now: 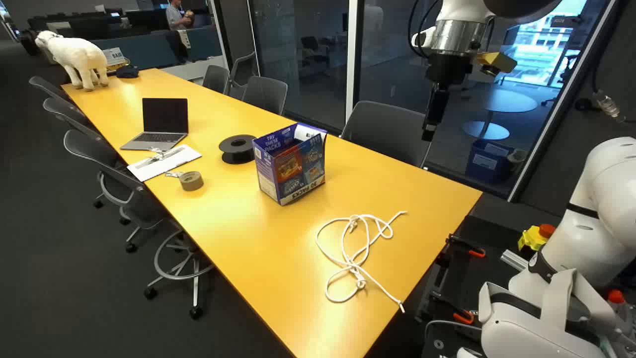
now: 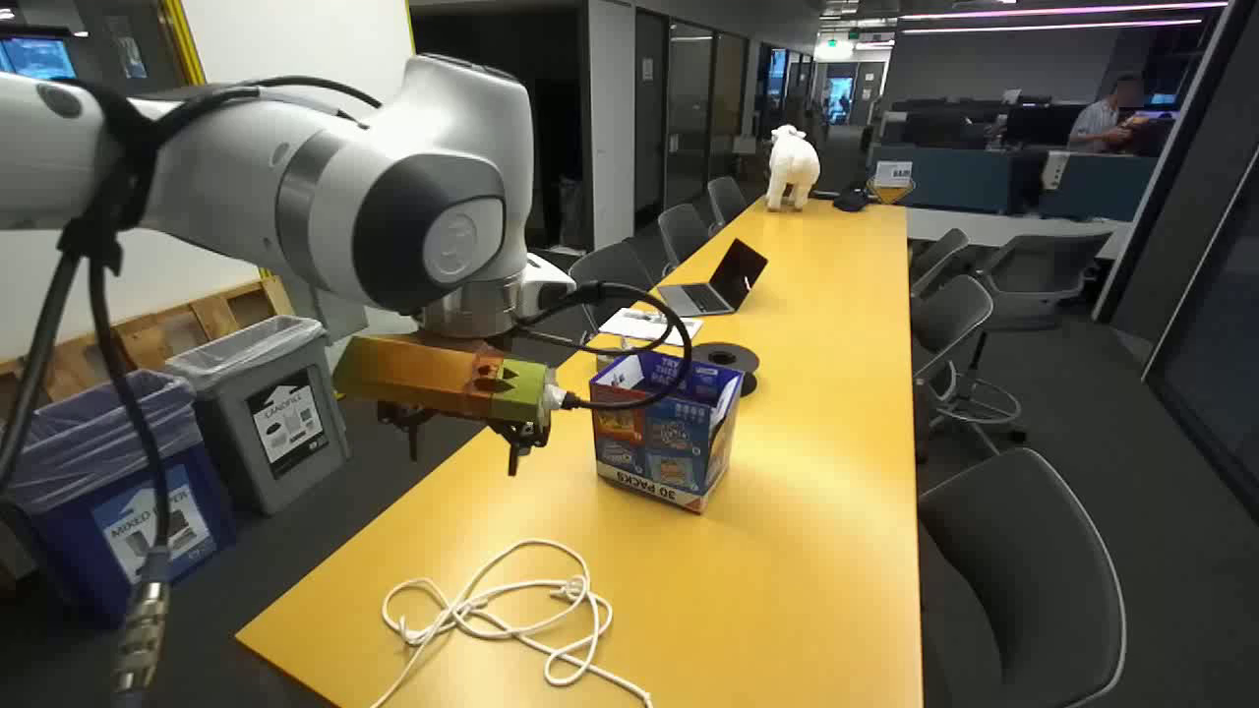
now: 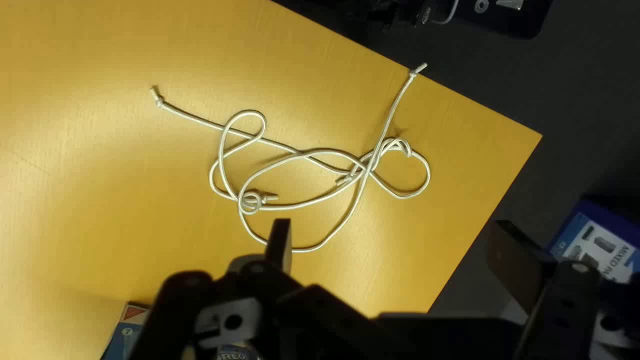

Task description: Put the white ropes inside the blue box

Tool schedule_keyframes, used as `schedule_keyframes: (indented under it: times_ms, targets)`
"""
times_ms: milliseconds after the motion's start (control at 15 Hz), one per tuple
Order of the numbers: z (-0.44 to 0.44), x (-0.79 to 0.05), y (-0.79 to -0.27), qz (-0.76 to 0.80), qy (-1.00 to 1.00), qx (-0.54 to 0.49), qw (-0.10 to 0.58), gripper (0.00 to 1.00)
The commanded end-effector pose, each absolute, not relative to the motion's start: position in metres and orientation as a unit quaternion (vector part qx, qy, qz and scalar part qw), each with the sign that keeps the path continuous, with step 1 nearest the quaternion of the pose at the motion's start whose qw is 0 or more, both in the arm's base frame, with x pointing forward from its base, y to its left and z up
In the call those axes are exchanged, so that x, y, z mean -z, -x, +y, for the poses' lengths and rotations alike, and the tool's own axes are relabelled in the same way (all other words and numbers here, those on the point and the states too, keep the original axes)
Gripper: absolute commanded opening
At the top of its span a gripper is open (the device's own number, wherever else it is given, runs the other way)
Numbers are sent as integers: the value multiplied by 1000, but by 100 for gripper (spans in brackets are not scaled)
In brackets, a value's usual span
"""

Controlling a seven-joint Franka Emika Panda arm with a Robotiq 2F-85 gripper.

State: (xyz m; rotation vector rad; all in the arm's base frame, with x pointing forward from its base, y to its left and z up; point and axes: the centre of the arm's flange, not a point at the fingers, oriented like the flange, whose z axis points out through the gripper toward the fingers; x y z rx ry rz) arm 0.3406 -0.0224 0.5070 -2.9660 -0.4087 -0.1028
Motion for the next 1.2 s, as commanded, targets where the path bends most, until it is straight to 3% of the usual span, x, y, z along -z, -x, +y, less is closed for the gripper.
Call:
schedule_keyframes:
  times_ms: [0, 333, 1133]
  targets:
    - [-23, -509, -341, -136, 987, 37, 72, 100]
    - [-23, -514, -341, -136, 987, 42, 72, 100]
    - [129, -363, -356, 177, 984, 1, -3, 100]
